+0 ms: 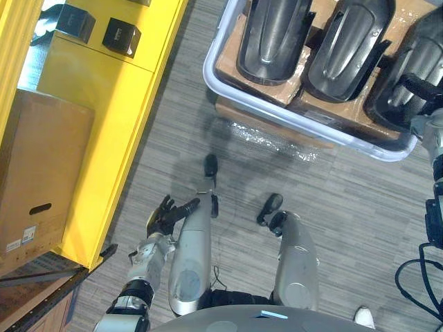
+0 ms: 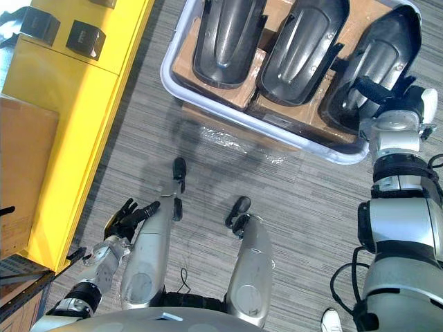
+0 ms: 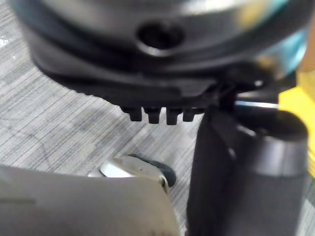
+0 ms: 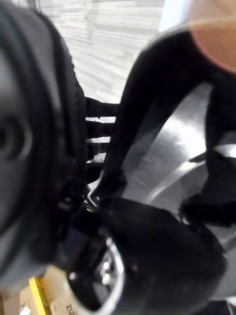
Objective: Walk over and take three plastic housings, then place them on the shelf
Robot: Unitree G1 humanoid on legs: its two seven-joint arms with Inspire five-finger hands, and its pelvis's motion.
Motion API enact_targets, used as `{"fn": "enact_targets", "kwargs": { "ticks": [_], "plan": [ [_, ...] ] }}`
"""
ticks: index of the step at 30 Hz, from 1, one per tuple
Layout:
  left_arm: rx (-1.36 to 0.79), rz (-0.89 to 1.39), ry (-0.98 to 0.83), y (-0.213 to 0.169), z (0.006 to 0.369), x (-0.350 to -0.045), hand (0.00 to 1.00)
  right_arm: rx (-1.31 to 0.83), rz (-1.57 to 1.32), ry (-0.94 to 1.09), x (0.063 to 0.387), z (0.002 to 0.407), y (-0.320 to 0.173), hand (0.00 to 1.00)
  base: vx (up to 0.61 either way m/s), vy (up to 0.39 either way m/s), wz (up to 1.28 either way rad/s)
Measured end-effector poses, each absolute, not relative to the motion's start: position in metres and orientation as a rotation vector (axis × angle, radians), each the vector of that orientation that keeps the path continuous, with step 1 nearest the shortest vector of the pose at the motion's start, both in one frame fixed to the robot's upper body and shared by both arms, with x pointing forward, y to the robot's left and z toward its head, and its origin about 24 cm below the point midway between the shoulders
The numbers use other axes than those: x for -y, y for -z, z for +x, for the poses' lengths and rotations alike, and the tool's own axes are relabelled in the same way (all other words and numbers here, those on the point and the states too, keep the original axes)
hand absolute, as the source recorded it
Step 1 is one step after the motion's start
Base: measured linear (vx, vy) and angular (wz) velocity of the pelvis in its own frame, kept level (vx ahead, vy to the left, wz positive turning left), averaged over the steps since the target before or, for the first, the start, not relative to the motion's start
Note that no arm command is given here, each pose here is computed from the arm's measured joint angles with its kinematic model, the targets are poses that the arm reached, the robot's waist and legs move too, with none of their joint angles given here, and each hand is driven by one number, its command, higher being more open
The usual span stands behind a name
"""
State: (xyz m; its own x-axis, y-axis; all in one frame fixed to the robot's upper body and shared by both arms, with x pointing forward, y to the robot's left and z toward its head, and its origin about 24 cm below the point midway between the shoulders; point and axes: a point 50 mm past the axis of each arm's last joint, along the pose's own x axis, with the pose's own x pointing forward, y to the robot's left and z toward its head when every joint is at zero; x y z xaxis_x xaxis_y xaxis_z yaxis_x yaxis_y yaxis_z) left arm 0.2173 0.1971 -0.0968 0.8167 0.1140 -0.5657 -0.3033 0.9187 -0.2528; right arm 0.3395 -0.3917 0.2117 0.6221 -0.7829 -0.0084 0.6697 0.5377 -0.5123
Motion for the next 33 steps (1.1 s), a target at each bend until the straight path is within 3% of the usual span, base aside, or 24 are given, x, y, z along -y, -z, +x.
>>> {"fn": "enact_targets", "kwargs": {
  "ticks": [7,27,33],
  "plan": [
    [-0.557,-0.352,-0.242,0.094,0.219,-0.201,1.00,-0.303,-0.552,0.843,0.389,0.340,-0.200,0.00,0.00,-0.002,0.00],
    [-0.549,-0.342,-0.318,0.092,0.218,-0.213,1.00,-0.091,-0.472,0.799,0.356,0.339,-0.150,0.00,0.01,-0.007,-0.01],
    [-0.535,-0.315,-0.350,0.090,0.214,-0.222,1.00,-0.020,-0.540,0.909,0.360,0.323,-0.151,0.00,0.05,-0.028,-0.01]
  ]
}}
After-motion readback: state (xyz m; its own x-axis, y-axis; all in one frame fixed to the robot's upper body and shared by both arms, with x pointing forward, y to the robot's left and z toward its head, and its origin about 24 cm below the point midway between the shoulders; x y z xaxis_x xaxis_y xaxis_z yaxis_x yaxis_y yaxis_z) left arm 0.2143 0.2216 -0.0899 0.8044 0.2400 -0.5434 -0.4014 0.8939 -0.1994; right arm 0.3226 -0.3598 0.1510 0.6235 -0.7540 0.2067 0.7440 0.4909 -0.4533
